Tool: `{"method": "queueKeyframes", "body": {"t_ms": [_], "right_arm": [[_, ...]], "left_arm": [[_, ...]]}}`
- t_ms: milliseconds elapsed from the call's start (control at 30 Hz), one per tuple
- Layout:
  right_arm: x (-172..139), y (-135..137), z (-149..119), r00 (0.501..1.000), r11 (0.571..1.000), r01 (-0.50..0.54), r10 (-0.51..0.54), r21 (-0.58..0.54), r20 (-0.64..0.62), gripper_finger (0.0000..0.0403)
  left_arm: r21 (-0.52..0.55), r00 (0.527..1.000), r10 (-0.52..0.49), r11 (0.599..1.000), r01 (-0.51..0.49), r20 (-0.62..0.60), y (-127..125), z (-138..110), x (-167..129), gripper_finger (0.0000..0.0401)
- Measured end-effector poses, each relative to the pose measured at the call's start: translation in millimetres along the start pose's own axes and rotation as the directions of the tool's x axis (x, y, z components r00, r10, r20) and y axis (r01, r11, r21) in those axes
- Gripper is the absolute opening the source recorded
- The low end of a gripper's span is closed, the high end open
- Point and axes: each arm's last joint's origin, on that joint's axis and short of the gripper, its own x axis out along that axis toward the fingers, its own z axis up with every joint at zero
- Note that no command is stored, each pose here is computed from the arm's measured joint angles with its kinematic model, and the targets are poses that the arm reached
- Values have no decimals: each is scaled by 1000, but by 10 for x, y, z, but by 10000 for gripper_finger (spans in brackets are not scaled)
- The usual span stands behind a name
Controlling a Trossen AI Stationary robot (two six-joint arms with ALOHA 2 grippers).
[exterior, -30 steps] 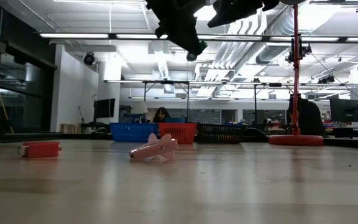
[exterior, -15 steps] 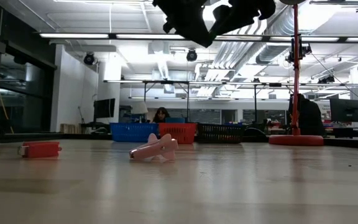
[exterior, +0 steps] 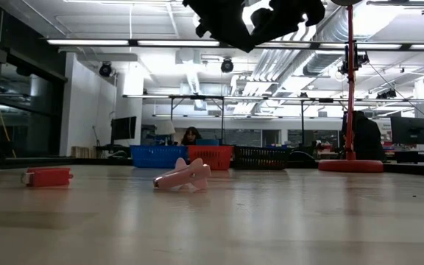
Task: Pick and place Stapler, Stapler remover, tape
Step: Put the green stapler into the black basket
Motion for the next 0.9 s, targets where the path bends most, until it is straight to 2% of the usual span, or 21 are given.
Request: {"method": "queueKeyframes", "body": {"t_ms": [400,733,900], "right_arm": [[0,3,-5,1000,1000,-1,1,2,-7,97],[0,5,-5,1000,1000,-4,4,2,-5,85],[-2,4,-3,1000,1000,-2,2,1,-4,50]], "left_arm": [[-1,1000,-6,1000,6,-6,-1,-6,0,65],[-2,1000,-7,1000,7,-6,0,-7,1,65],[-10,1000,-8,1000,8,-6,0,-7,1,65]]}}
